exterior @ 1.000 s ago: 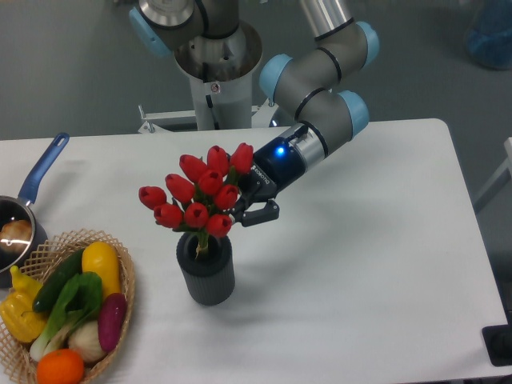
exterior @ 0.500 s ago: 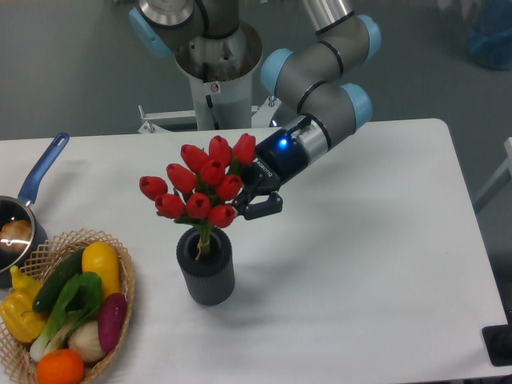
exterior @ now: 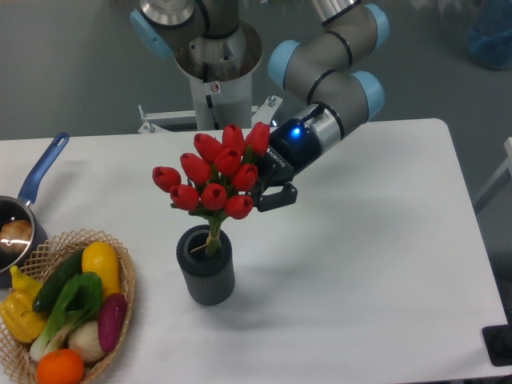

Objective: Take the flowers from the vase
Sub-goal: 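Lift the gripped tulip bunch up and out of the grey vase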

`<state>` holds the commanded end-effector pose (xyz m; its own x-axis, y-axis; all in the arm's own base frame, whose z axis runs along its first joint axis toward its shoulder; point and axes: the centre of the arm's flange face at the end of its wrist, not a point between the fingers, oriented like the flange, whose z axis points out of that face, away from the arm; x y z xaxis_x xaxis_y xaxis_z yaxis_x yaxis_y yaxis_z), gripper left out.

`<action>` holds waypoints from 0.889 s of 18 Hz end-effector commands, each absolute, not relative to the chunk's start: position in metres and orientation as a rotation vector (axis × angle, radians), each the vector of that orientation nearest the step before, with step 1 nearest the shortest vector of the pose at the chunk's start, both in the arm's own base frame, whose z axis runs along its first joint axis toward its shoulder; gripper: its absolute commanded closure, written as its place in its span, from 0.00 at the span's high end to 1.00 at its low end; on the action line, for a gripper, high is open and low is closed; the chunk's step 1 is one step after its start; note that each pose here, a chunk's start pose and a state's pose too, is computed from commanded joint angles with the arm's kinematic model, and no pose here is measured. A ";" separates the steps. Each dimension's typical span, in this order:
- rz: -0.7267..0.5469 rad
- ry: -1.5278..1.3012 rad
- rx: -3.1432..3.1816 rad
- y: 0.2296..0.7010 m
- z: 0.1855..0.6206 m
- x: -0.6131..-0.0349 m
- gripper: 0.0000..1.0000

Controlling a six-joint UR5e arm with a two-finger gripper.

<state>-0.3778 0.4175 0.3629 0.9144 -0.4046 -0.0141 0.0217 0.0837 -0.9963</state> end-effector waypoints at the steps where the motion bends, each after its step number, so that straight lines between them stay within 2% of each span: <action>1: -0.325 0.317 -1.453 0.416 0.364 -0.379 0.42; 16: -0.386 0.227 -1.367 0.396 0.398 -0.384 0.42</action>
